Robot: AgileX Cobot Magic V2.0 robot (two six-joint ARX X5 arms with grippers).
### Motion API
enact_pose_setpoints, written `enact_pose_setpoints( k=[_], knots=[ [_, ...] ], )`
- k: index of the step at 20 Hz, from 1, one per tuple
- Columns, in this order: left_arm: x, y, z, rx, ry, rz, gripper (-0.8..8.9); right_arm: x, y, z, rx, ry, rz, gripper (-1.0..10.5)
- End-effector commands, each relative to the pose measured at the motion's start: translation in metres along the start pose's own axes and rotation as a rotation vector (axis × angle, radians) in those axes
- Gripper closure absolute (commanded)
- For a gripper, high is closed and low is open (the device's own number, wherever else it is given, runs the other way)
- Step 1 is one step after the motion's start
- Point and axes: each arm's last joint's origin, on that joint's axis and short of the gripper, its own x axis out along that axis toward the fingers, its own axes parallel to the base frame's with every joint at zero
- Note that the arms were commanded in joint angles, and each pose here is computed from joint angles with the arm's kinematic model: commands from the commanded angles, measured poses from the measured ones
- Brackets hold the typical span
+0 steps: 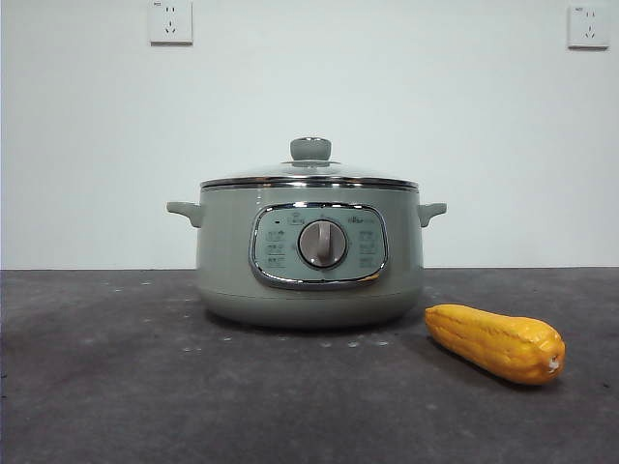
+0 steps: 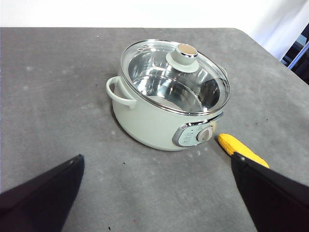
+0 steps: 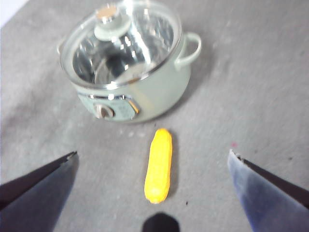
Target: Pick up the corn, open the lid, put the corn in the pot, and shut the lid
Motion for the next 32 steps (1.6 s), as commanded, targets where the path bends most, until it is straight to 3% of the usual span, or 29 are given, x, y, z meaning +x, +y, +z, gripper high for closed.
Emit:
enact_pose_setpoints(
  k=[1,5,10,16,18,22,25,30,32],
  knots=[
    [-0.001,-0.001,0.001,0.008,-0.01,-0.005,1.49,0.02,-0.002,0.005,0.0,0.074,0.038,3.2],
    [-0.001,-0.001,0.001,0.007,-0.009,-0.005,1.5,0.081,-0.006,0.009,0.0,0.297,0.084,3.2],
    [-0.001,-0.001,0.001,0.007,-0.008,-0.005,1.5,0.161,-0.004,-0.007,-0.031,0.585,0.053,3.5],
    [-0.001,-0.001,0.001,0.006,-0.006,-0.004,1.5,0.222,0.009,-0.035,-0.103,0.777,-0.012,3.9],
    [-0.001,-0.001,0.001,0.006,-0.006,-0.004,1.5,0.234,0.012,-0.041,-0.109,0.8,-0.038,3.9],
    [-0.001,-0.001,0.002,0.007,-0.008,-0.001,1.5,0.249,0.017,-0.049,-0.096,0.814,-0.049,5.3],
    [-0.001,-0.001,0.002,0.007,-0.008,-0.001,1.5,0.249,0.018,-0.049,-0.103,0.803,-0.072,8.1],
    [0.001,0.0,0.002,0.001,0.003,-0.001,1.5,0.25,0.018,-0.049,-0.106,0.8,-0.072,9.6],
    [0.001,0.001,0.002,0.001,0.003,-0.001,1.5,0.251,0.018,-0.048,-0.107,0.783,-0.07,9.6]
  ],
)
